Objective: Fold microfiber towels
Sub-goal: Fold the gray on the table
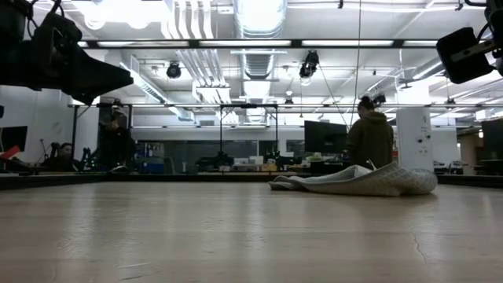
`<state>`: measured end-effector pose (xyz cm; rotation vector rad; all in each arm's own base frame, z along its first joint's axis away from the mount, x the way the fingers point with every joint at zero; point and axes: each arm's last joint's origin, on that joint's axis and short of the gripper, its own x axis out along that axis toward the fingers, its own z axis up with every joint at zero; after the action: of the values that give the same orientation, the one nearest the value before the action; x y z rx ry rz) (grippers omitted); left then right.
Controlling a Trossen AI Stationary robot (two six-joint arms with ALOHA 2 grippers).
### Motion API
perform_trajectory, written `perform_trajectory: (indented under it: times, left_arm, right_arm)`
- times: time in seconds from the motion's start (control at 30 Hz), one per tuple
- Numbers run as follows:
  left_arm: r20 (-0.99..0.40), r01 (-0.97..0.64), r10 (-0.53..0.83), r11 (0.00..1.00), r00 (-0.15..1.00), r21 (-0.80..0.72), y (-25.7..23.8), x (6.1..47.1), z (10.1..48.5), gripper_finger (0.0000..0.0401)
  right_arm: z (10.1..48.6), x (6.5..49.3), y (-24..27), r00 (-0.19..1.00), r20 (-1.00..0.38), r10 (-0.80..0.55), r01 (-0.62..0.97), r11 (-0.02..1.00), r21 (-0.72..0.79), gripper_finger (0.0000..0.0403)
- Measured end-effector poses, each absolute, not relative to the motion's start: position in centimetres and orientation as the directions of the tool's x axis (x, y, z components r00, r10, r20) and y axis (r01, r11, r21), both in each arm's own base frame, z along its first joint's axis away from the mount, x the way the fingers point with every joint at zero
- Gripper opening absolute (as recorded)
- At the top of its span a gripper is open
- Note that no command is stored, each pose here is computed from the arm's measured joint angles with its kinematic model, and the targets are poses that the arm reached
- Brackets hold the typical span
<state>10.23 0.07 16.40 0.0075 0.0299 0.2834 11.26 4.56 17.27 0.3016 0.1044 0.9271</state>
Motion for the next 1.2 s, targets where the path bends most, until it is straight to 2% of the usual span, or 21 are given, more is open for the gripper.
perform_trajectory:
  times: [0.8, 1.07, 1.2]
  left_arm:
    - [-0.029, -0.279, 0.28, 0.96, 0.96, 0.012, 0.06, 10.23, 16.4, 0.014]
    - [-0.028, -0.279, 0.279, 0.96, 0.96, 0.012, 0.06, 10.23, 16.4, 0.014]
    - [-0.028, -0.279, 0.28, 0.96, 0.96, 0.012, 0.06, 10.23, 16.4, 0.014]
  right_arm:
    - [17.27, 11.26, 4.56, 0.599, 0.04, 0.8, -0.771, 0.562, 0.3, 0.0061]
    - [17.28, 11.48, 4.37, 0.673, 0.043, 0.738, -0.713, 0.633, 0.3, 0.0061]
    - [17.29, 11.48, 4.37, 0.676, 0.044, 0.736, -0.711, 0.635, 0.303, 0.0061]
